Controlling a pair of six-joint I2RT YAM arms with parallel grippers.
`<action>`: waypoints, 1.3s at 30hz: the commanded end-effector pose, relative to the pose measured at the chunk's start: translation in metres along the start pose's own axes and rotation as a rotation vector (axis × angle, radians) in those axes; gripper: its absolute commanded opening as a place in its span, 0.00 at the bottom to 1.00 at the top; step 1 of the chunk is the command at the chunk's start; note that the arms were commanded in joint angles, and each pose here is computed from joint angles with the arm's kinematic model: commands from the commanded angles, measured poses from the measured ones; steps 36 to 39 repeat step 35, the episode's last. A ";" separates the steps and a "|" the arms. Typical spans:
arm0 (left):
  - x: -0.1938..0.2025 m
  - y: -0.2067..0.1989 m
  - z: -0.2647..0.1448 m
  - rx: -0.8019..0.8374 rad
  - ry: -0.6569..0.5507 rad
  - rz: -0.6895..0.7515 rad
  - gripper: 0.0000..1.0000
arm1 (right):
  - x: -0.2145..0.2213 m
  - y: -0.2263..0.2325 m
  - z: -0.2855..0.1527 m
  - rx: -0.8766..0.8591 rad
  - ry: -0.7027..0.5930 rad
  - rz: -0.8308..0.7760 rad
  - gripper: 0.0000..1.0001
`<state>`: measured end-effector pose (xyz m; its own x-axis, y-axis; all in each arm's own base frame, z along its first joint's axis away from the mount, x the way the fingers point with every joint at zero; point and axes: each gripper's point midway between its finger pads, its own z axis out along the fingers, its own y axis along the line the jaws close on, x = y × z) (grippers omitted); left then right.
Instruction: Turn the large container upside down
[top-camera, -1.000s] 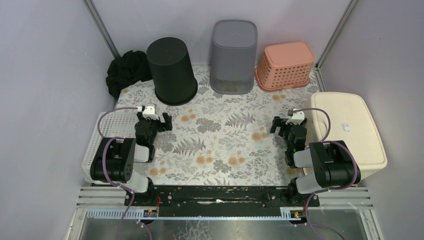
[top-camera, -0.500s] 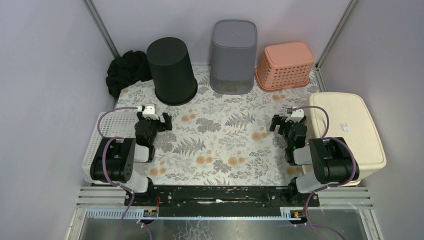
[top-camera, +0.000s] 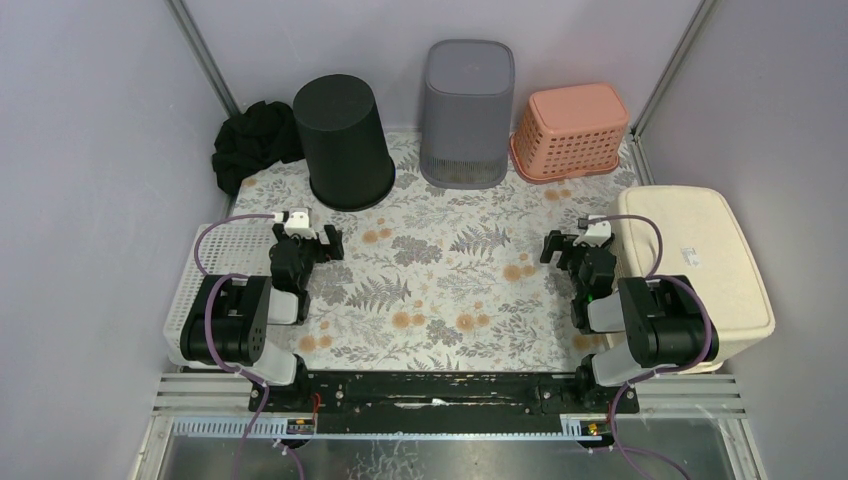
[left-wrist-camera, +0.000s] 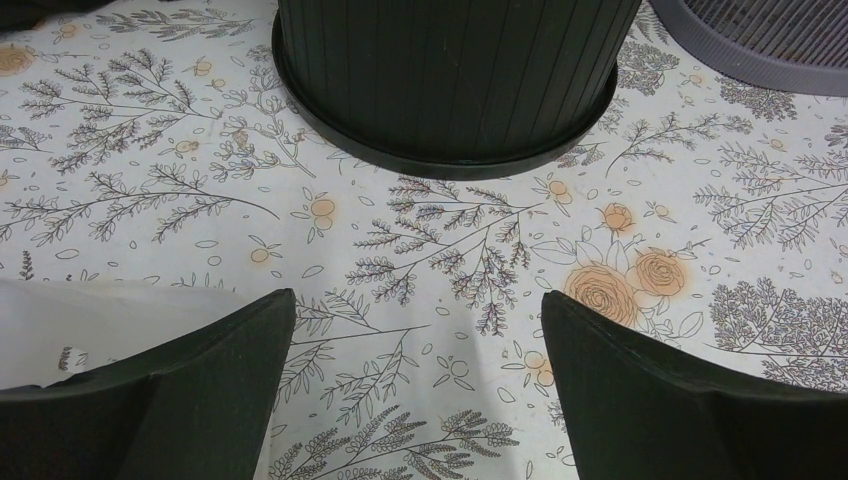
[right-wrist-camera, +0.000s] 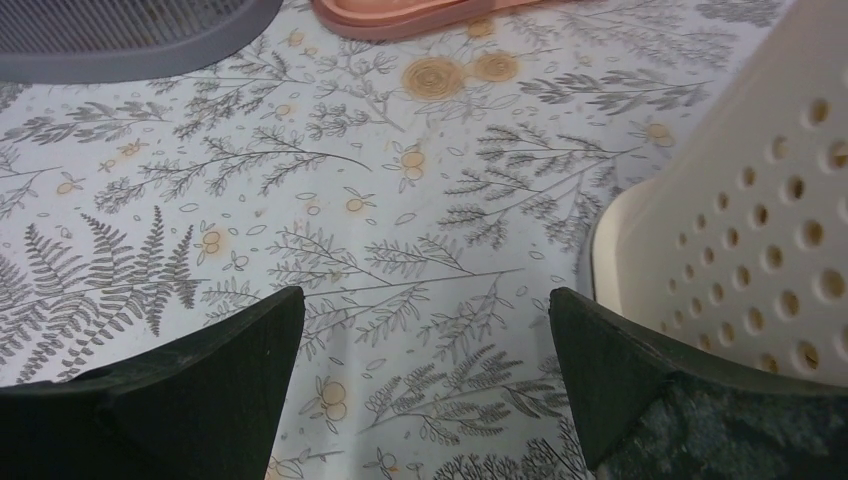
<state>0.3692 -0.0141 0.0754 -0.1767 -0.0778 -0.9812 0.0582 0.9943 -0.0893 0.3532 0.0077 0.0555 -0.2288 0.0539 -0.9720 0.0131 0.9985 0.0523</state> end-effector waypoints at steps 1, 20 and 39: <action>-0.022 0.005 0.006 -0.021 -0.080 0.017 1.00 | -0.028 -0.039 -0.015 0.193 -0.176 0.090 0.99; -0.023 0.005 0.006 -0.021 -0.083 0.016 1.00 | -0.020 -0.012 0.011 0.031 -0.046 0.010 0.99; -0.023 0.005 0.006 -0.022 -0.083 0.017 1.00 | -0.019 -0.012 0.011 0.031 -0.046 0.010 0.99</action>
